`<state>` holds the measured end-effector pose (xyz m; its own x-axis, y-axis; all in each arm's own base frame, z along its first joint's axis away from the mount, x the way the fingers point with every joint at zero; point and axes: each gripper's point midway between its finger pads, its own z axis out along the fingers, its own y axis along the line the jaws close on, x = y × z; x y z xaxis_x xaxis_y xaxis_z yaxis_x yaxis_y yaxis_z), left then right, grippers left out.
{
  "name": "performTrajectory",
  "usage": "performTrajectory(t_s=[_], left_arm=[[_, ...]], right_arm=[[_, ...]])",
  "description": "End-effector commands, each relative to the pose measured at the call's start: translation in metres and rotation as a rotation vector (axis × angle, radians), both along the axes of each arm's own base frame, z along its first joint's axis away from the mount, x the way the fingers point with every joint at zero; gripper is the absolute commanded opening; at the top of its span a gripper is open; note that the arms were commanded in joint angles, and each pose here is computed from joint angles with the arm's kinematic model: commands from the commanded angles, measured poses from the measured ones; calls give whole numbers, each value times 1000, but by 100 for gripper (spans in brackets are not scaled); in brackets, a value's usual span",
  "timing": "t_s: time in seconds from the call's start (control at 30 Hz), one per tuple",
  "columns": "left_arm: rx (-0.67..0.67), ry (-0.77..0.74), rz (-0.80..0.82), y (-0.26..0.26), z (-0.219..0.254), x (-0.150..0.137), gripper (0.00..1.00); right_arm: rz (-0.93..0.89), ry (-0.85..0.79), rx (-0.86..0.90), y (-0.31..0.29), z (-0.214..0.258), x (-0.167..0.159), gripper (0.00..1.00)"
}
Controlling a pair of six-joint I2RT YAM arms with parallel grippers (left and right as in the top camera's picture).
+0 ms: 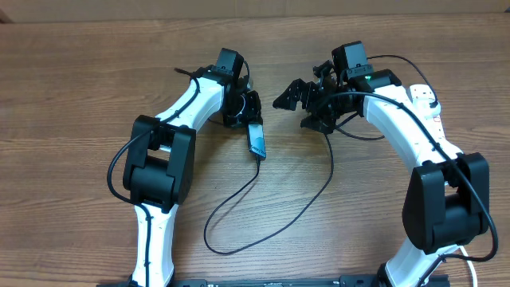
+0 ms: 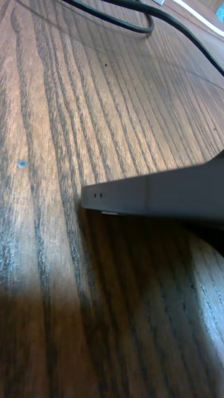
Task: Plug charger to phone and switch on socket
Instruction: 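Lower the phone flat onto the table with the left gripper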
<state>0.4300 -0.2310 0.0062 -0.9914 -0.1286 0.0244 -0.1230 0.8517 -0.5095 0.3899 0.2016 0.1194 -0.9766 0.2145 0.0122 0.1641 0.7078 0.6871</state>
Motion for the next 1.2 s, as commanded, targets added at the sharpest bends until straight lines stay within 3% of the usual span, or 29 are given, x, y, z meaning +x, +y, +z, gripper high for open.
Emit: performTrajectory(t_s=[0.0,0.13,0.7,1.03,1.17], left_arm=[[19,12,10,1,0,-7,15],[21,16,10,1,-1,-8,31],[29,27,10,3,-1,-11,30],[126,46,24,19,-10,-16,32],[127,47,24,20,-10,-16,43]], right_arm=[[5,-44,2,-1,12,3,97],[6,-44,2,-1,12,3,98],[5,-33,-1,-1,11,1,97],[7,-35,-4,-2,11,1,98],[7,-32,-6,-2,11,0,98]])
